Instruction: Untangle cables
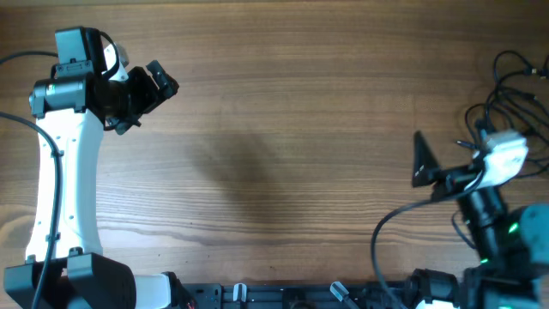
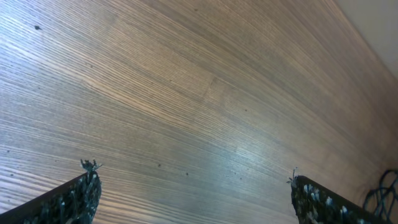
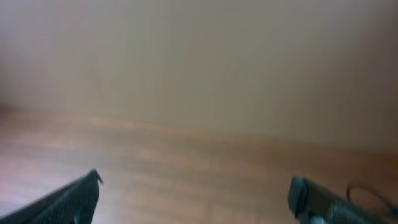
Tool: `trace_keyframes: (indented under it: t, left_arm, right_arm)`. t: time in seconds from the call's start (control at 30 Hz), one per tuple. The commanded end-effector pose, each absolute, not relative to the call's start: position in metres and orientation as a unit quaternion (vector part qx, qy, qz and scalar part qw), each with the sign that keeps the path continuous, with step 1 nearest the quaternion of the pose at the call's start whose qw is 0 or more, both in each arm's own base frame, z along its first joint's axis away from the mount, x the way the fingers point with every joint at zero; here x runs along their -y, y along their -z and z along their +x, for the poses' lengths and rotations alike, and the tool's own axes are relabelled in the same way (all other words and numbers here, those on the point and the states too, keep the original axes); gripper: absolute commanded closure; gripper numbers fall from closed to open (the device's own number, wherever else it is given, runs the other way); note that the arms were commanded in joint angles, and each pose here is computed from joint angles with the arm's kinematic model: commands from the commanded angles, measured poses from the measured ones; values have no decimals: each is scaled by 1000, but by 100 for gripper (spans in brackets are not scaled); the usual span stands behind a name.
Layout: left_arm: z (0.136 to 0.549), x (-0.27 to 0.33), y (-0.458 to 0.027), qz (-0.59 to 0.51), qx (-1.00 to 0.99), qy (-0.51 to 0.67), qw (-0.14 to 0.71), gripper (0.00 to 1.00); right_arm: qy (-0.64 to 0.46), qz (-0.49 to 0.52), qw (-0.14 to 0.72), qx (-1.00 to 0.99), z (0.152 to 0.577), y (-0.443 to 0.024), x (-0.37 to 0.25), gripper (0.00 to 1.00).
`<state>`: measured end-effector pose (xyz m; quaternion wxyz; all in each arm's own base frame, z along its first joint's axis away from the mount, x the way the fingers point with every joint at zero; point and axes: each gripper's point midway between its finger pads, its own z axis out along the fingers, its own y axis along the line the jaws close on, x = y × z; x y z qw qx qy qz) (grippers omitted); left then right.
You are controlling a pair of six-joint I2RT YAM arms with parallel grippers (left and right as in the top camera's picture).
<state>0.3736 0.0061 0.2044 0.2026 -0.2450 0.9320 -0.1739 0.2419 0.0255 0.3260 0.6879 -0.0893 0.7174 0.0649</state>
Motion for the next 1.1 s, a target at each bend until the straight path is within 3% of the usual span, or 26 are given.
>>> trace_keyframes:
  t: [0.0, 0.2, 0.57, 1.07]
  left_arm:
    - [375, -8, -204, -252, -930, 173, 202, 0]
    - [375, -8, -204, -252, -930, 173, 202, 0]
    - [375, -8, -204, -252, -930, 173, 202, 0]
    - [375, -8, -204, -252, -930, 173, 202, 0]
  right_arm:
    - [-69, -113, 718, -684, 239, -293, -37, 0]
    - [-77, -133, 753, -639, 235, -244, -47, 0]
    - [-82, -121, 715, -683, 240, -183, -45, 0]
    - [-110, -94, 708, -691, 240, -182, -45, 0]
